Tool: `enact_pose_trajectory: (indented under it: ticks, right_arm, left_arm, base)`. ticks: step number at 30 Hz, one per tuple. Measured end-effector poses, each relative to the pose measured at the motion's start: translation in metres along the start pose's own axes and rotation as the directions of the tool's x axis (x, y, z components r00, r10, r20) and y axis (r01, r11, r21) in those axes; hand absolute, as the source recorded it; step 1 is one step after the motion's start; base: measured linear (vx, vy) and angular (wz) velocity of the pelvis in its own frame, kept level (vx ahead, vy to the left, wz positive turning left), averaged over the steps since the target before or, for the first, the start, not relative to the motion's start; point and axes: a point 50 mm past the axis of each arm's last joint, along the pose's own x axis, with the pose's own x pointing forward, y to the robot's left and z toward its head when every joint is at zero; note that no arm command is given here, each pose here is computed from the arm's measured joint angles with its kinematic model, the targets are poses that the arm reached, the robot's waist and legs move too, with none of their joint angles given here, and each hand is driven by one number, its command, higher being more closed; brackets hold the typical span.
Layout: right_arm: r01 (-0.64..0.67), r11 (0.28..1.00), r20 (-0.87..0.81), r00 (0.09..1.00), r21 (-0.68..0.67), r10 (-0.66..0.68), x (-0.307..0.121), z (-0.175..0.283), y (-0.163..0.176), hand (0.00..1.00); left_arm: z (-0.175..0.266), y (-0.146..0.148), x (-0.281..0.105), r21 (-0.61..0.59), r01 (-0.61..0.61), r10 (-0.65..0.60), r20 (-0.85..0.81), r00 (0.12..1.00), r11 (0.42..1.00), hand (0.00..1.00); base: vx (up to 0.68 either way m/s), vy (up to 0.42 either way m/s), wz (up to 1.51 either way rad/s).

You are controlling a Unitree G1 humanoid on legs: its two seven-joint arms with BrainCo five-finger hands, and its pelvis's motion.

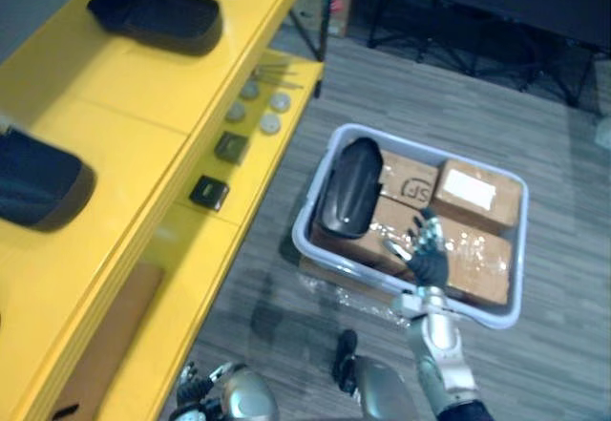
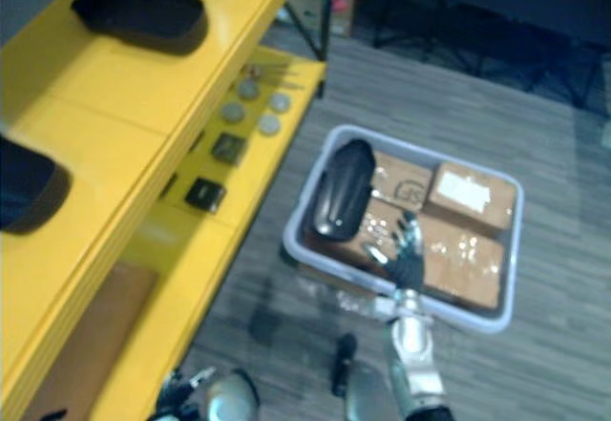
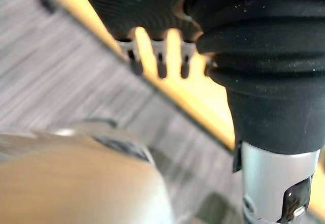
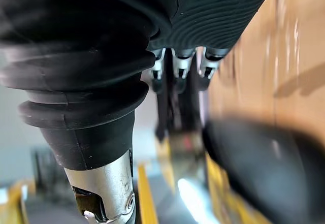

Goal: Walk over and take plastic housings, then place them on the shelf

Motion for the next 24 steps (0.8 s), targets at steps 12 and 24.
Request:
enact_pose_trajectory:
  ticks: [12, 24]
  right_arm:
    - [0.401, 0.916, 0.141, 0.907, 0.008, -0.398, 0.023, 0.028, -0.061, 0.0]
    - [0.54, 0.836, 0.107, 0.83, 0.095, -0.548, 0.124, 0.066, -0.058, 0.0]
  left_arm:
    - [0.079, -0.032, 0.014, -0.012, 0.18, -0.171, 0.252, 0.953, 0.984, 0.0]
    - [0.104, -0.062, 0.009, 0.07, 0.207, -0.219, 0.338, 0.915, 0.976, 0.0]
  base:
    - [-0.11, 0.122, 0.04]
    - [-0.04, 0.04, 0.27]
